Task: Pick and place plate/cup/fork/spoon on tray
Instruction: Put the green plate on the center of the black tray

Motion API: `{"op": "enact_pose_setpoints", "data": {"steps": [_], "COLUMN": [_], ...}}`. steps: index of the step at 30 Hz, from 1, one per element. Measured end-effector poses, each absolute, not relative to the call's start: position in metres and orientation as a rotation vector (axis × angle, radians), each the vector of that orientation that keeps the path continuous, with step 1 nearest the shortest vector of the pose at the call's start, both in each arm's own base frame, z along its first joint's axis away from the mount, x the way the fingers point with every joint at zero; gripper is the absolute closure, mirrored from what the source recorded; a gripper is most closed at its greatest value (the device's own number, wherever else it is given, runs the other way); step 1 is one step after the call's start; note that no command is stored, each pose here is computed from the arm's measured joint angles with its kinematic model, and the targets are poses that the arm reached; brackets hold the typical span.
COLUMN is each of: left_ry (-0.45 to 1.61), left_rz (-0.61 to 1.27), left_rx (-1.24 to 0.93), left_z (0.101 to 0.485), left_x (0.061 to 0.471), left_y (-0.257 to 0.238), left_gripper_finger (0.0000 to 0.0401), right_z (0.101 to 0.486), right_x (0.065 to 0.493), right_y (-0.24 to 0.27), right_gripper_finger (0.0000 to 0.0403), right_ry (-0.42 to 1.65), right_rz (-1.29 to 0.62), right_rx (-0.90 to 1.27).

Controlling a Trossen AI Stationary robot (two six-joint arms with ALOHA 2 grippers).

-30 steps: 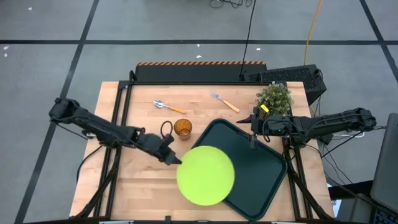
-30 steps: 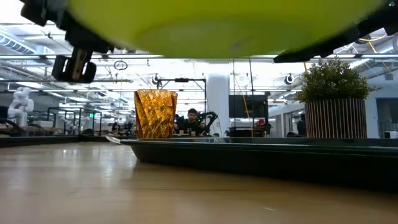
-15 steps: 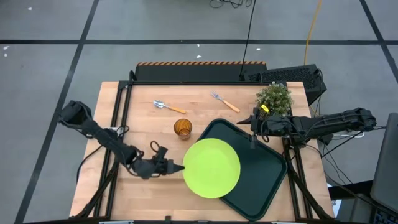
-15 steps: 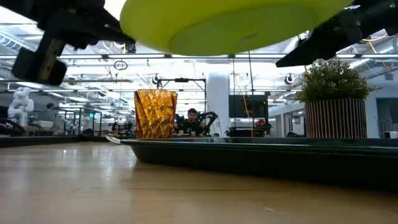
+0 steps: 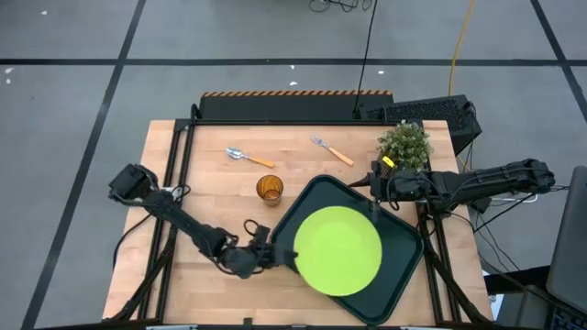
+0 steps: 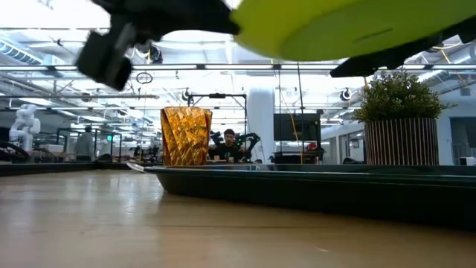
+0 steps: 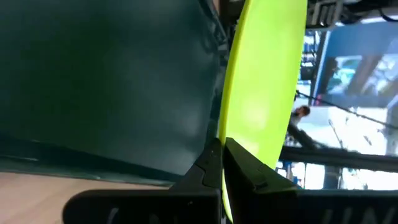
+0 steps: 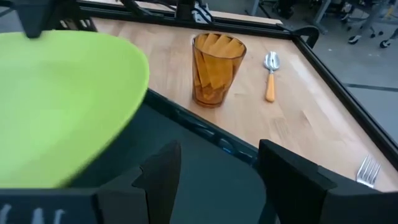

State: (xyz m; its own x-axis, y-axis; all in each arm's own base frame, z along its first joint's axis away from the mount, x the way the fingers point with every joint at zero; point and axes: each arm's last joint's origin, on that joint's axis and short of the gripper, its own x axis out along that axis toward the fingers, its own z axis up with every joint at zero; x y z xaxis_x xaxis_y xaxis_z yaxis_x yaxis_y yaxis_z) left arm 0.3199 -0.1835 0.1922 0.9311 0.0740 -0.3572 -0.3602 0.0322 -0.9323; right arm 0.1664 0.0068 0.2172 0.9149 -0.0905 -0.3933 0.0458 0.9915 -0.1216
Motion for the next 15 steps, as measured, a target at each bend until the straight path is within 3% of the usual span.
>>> {"op": "enact_pose_setpoints", "data": {"steps": [7, 15], "left_ry": [0.24, 0.232], "left_rz": [0.394, 0.428], "left_rx": [-1.611, -1.661], "left_z": [0.176, 0.164], "left_x": [0.344, 0.366], "left_y": [-0.199, -0.198], "left_gripper_finger": [0.0401, 0.0401], "right_z": [0.22, 0.24], "right_x": [0.16, 0.146], "right_y": [0.006, 0.005], "right_gripper_finger": [0.0193, 0.0193], "right_ry": [0.401, 0.249], "right_rz": [-0.062, -0.069], "right_rx": [-0.165, -0.224]}}
